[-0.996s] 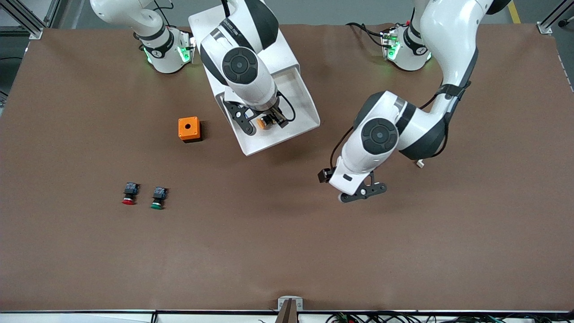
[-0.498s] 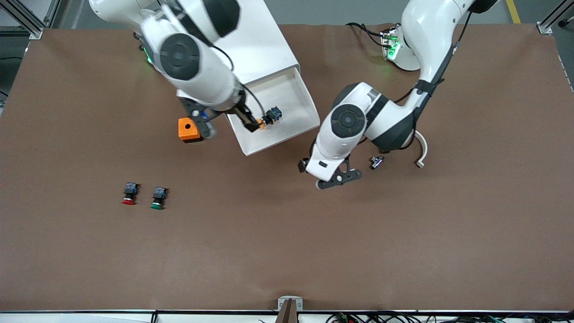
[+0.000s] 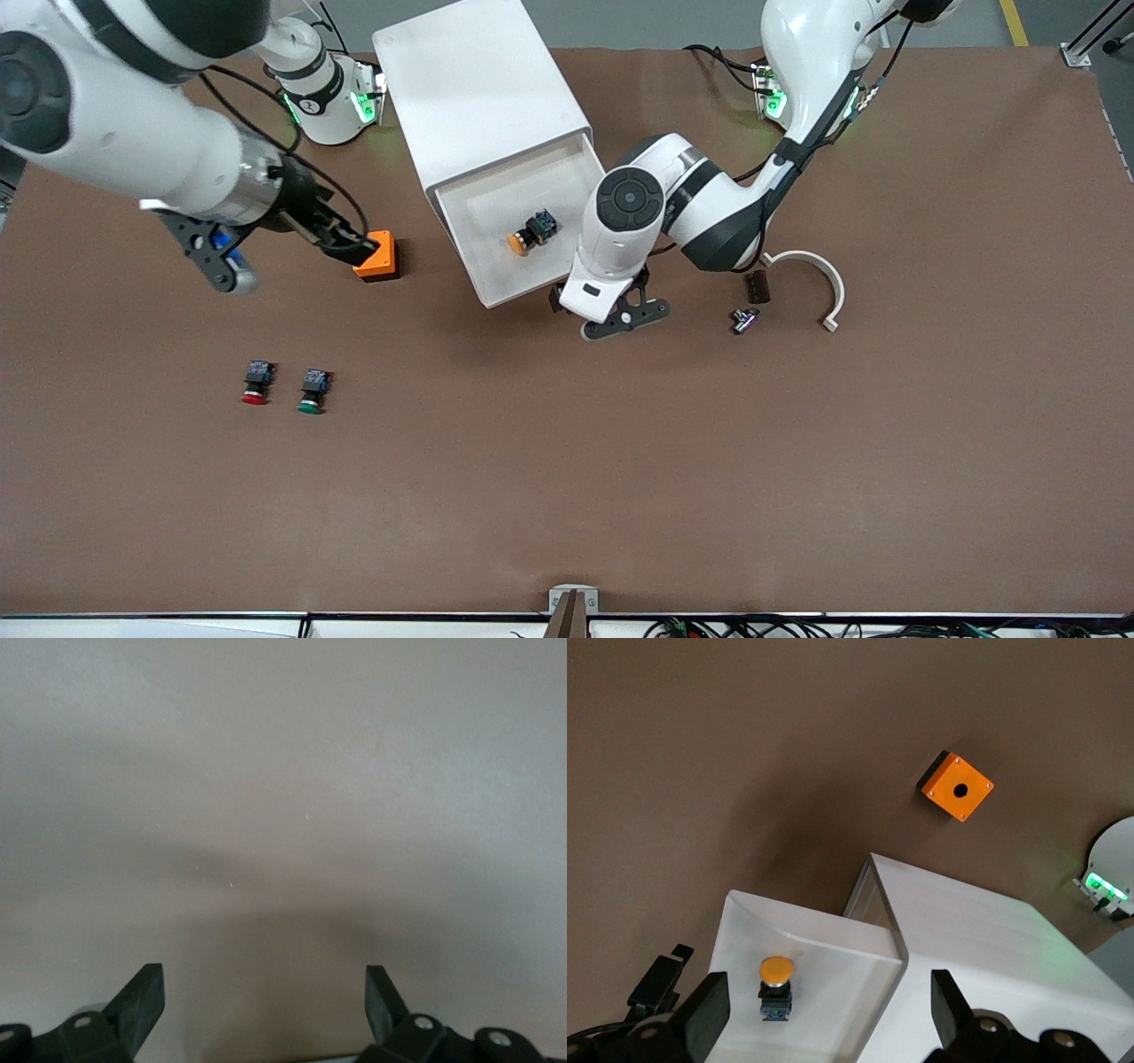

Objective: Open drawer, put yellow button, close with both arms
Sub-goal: 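Withdraw the right gripper from the drawer while the left gripper starts pushing it, then push the drawer shut into the cabinet with the left gripper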

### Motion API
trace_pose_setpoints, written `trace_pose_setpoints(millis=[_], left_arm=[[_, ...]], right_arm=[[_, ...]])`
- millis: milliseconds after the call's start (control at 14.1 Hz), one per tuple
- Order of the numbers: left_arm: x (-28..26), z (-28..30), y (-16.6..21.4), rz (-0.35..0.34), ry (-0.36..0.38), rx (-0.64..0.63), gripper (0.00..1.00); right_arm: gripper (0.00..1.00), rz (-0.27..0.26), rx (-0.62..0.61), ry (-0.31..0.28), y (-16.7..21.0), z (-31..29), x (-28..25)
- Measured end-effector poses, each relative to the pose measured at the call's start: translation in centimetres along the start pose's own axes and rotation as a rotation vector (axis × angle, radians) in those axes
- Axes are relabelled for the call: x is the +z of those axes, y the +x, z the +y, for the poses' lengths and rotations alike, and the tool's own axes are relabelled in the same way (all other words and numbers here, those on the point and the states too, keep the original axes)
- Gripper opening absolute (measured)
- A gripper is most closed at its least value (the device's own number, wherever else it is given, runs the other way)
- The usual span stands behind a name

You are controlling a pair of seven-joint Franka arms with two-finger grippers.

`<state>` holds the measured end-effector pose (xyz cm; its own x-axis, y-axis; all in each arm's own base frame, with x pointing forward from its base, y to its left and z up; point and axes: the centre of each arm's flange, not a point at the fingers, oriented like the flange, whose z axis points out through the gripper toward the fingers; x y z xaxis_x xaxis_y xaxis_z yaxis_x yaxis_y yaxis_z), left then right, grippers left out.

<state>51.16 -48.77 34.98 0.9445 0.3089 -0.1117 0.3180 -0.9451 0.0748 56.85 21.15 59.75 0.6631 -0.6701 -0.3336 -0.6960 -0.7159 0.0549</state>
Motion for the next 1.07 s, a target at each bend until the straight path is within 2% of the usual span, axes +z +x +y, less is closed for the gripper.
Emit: trace_pose_setpoints(millis=[356,569,712,925,1067], left_arm=[[0.0,1.4,-3.0,-0.076,-0.031,-0.05,1.0],[0.1,2.0,-4.5,-0.088,-0.031,-0.056,1.0],[0.3,2.4,-5.4,-0.092,-0.027,-0.061,1.0],[0.7,3.3,-7.6,-0.097,-0.019,-0.071,1.0],[1.0,4.0,-9.6,-0.1,-0.012,-0.078,1.0]], right_arm=[[1.0,-0.014,-0.235,0.007,9.0,5.6,-1.8],[1.0,0.046,-0.418,-0.063,14.2,9.7,-2.2],[1.0,0.082,-0.498,-0.093,16.1,10.9,-2.2],[1.0,0.108,-0.574,-0.093,18.3,12.4,-2.3],[1.0,0.152,-0.607,-0.09,20.0,13.7,-2.4]])
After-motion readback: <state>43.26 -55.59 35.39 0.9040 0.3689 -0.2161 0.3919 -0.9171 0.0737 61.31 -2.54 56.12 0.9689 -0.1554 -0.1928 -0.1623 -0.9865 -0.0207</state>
